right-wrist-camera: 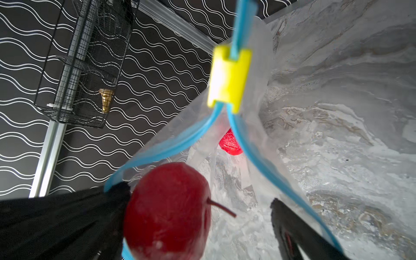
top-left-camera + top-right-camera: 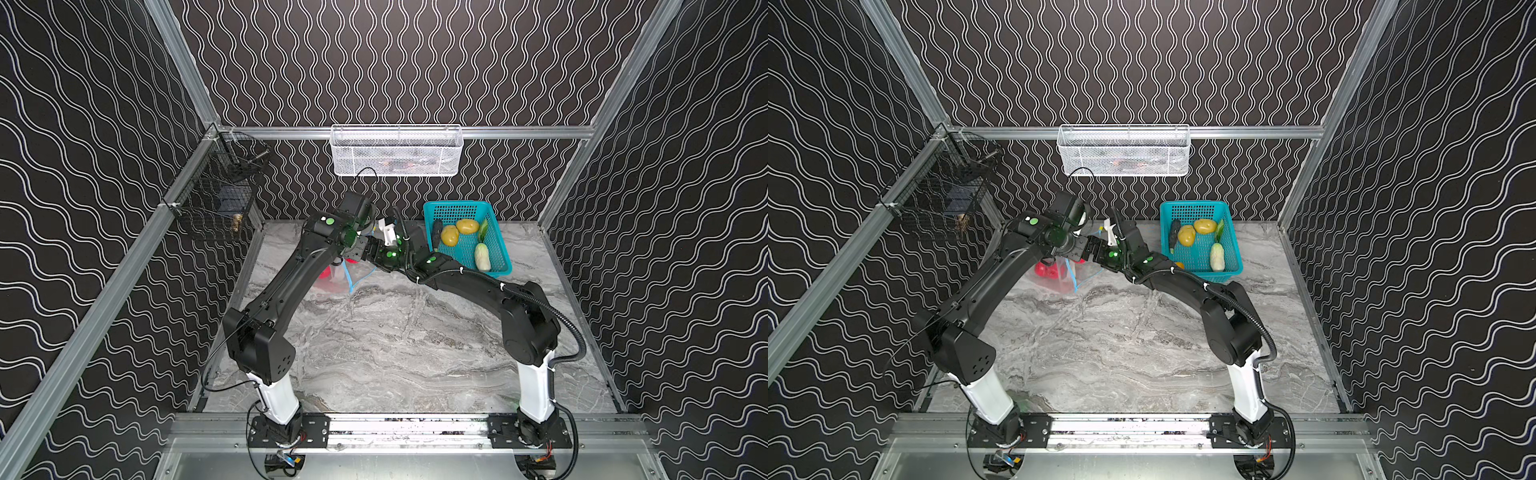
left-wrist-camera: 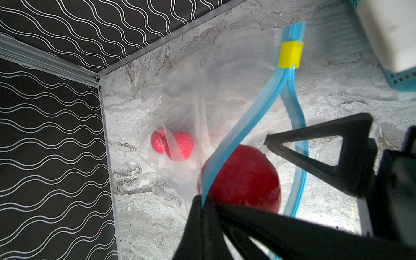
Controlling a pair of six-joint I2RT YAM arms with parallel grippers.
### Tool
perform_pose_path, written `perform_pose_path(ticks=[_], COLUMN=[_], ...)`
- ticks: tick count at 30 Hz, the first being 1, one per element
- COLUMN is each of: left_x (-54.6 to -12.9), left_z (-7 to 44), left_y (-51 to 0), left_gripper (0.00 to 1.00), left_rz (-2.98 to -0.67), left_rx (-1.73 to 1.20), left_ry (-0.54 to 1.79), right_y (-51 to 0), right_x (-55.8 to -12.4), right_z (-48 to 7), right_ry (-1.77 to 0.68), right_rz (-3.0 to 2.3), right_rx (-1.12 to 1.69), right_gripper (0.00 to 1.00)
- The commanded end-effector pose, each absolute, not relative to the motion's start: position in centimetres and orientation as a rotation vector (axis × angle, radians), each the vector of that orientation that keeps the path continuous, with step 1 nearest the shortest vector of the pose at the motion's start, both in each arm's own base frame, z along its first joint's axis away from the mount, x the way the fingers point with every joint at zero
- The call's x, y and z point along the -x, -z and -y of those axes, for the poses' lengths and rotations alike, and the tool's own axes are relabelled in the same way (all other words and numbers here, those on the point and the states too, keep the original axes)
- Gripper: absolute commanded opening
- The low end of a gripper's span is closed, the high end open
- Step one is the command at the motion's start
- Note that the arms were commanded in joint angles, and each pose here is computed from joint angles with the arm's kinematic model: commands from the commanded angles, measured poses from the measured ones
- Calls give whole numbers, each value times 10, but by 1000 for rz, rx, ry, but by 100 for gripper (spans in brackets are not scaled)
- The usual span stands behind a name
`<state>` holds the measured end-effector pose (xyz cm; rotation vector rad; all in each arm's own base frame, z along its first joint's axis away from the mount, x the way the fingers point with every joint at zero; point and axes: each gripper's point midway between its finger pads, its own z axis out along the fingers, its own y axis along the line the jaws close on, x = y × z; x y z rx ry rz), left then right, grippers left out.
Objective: Place the food in the zip-top bag and seal the zipper
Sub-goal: 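Lower the red apple into the bag opening and open the right gripper, then withdraw the right gripper from the bag back over the basket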
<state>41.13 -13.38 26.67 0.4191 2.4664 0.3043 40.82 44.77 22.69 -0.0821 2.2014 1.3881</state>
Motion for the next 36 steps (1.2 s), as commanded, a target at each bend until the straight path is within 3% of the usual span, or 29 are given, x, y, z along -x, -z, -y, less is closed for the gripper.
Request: perform_pose_path(ticks=[1,8,15,20,36], left_x=[-413,-415,-414,-412,-414], left_z=[134,135,136,136,125], left_y=[-268,-270,-274,-278,-273], left_gripper=[0,0,0,0,0], left_rz=[-2467,-2467,-2462,-2451,-2443], left_rx=[-407,-404,-404,-401,-401], left_ry=[-300,-293,-278,-270,-362], right_y=[-244,-246,-215,-217,-281], right_x=[-408,-407,-418,-412,-393], right_z=[-446,-441,-429,-433,-419], right_ry=[-1401,-1348,-1174,-1225,-1301], right_rz=[-2139,-2161,-2299,-2278,-2115], right_rx=[85,83,-8,9,81], right_gripper=[99,99,99,99,99])
